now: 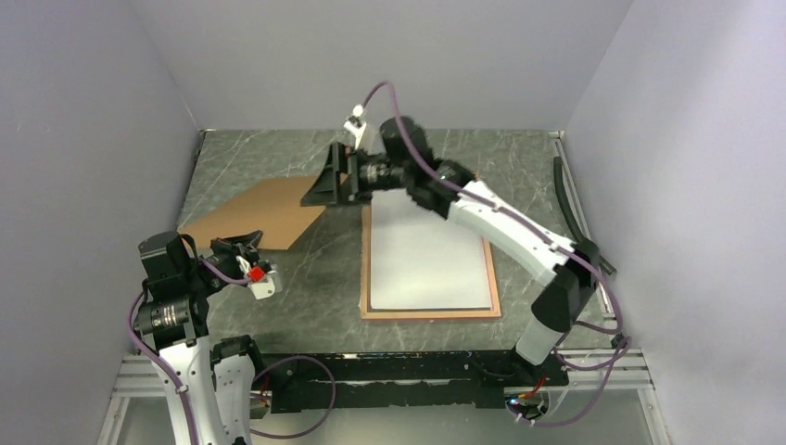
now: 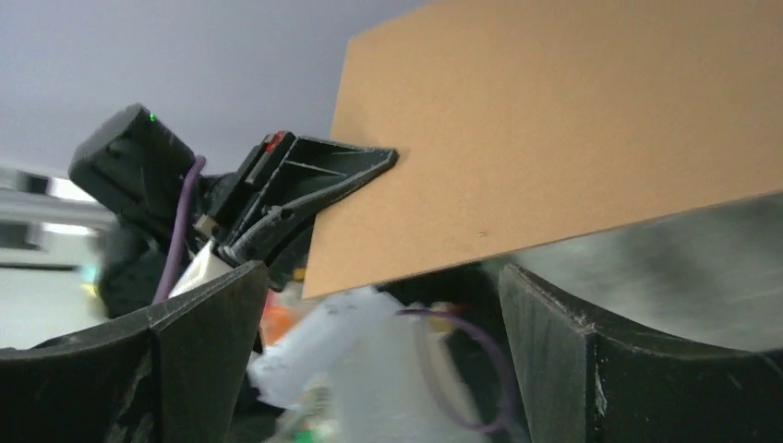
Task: Put the photo into the frame
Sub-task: Turn over the photo frame item on the photo frame.
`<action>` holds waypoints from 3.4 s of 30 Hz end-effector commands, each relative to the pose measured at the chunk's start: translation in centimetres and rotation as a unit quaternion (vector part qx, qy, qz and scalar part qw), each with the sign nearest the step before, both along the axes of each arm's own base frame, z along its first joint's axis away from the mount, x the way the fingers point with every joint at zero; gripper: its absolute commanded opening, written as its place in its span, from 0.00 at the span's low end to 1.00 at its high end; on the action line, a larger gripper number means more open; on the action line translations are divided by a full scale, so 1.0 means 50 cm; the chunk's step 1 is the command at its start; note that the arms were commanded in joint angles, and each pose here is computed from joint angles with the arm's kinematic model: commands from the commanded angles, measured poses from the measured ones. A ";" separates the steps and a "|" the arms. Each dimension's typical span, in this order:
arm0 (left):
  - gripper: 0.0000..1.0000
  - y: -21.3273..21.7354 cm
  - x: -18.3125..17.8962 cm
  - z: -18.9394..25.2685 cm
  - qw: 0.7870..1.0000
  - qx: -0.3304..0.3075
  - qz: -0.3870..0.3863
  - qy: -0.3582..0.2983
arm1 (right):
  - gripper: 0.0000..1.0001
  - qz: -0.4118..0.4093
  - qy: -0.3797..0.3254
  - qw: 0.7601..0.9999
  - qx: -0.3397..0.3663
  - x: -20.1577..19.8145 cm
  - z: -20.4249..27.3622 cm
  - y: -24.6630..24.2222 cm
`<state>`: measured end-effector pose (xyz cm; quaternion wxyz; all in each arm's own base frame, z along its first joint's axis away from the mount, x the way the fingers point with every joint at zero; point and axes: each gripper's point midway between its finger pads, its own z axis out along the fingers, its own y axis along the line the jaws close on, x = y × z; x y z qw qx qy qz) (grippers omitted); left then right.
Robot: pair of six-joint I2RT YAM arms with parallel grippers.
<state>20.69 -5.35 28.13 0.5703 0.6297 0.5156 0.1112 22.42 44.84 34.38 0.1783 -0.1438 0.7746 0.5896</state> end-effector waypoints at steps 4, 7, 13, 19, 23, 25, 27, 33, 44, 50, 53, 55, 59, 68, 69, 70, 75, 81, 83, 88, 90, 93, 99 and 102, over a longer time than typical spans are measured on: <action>0.03 -0.036 -0.023 0.062 0.995 0.030 -0.064 -0.069 | 1.00 0.028 -0.456 0.877 -0.152 0.034 0.057 -0.200; 0.03 -0.041 -0.023 0.079 0.996 0.013 -0.064 -0.067 | 1.00 0.060 -0.552 0.819 -0.147 0.020 0.028 -0.225; 0.03 -0.056 -0.034 0.097 0.996 -0.008 -0.086 -0.038 | 0.99 0.128 -0.606 0.773 -0.140 0.003 -0.014 -0.220; 0.03 -0.080 -0.056 0.107 0.991 -0.011 -0.126 -0.037 | 0.92 0.153 -0.627 0.753 -0.132 0.013 -0.044 -0.189; 0.03 -0.085 -0.071 0.104 0.991 -0.009 -0.134 -0.020 | 0.86 0.154 -0.655 0.729 -0.126 0.011 -0.060 -0.161; 0.03 -0.087 -0.076 0.105 0.990 -0.009 -0.138 -0.010 | 0.83 0.156 -0.663 0.721 -0.128 0.011 -0.069 -0.144; 0.03 -0.088 -0.080 0.106 0.990 -0.009 -0.139 -0.005 | 0.81 0.158 -0.666 0.719 -0.123 0.010 -0.072 -0.126; 0.03 -0.089 -0.086 0.106 0.990 -0.012 -0.138 0.001 | 0.74 0.156 -0.678 0.708 -0.119 0.008 -0.083 -0.085; 0.03 -0.093 -0.089 0.113 0.990 -0.017 -0.140 -0.001 | 0.39 0.145 -0.678 0.709 -0.132 0.023 -0.116 -0.043; 0.03 -0.090 -0.081 0.113 0.991 -0.022 -0.135 -0.005 | 0.16 0.122 -0.688 0.702 -0.140 0.028 -0.107 -0.043; 0.08 -0.087 -0.069 0.124 0.992 -0.033 -0.125 -0.010 | 0.02 0.107 -0.686 0.706 -0.137 0.030 -0.098 -0.042; 0.23 -0.086 -0.064 0.131 0.992 -0.039 -0.121 -0.015 | 0.00 0.099 -0.687 0.708 -0.130 0.029 -0.088 -0.041; 0.64 -0.080 -0.050 0.146 0.992 -0.048 -0.109 -0.036 | 0.00 0.093 -0.678 0.720 -0.114 0.021 -0.074 -0.037; 0.94 -0.035 0.027 0.213 0.989 -0.144 -0.013 0.007 | 0.00 0.046 -0.607 0.789 -0.088 0.058 -0.020 -0.025; 0.94 -0.027 0.038 0.221 0.987 -0.159 0.002 0.019 | 0.00 0.035 -0.592 0.800 -0.087 0.067 -0.010 -0.025; 0.94 -0.019 0.052 0.228 0.984 -0.172 0.017 0.027 | 0.00 0.027 -0.578 0.811 -0.086 0.078 -0.003 -0.028; 0.94 0.016 0.099 0.278 0.964 -0.245 0.088 0.049 | 0.00 -0.004 -0.505 0.862 -0.048 0.106 0.041 -0.053; 0.94 0.040 0.120 0.343 0.943 -0.303 0.132 0.029 | 0.00 -0.013 -0.462 0.886 -0.033 0.120 0.050 -0.079; 0.94 0.064 0.137 0.357 0.931 -0.323 0.166 0.019 | 0.00 -0.012 -0.430 0.902 -0.029 0.130 0.055 -0.095; 0.92 0.111 0.177 0.340 0.909 -0.341 0.235 0.049 | 0.00 0.001 -0.328 0.944 0.026 0.147 0.072 -0.148; 0.92 0.129 0.193 0.323 0.900 -0.343 0.260 0.063 | 0.00 -0.006 -0.296 0.954 0.044 0.156 0.077 -0.175; 0.94 0.137 0.206 0.279 0.897 -0.336 0.273 0.091 | 0.00 -0.025 -0.268 0.961 0.062 0.165 0.091 -0.228; 0.94 0.123 0.210 0.173 0.882 -0.337 0.274 0.180 | 0.00 -0.087 -0.158 0.982 0.064 0.222 0.065 -0.353; 0.94 0.112 0.208 0.122 0.874 -0.337 0.269 0.224 | 0.00 -0.107 -0.087 0.987 0.087 0.240 0.033 -0.416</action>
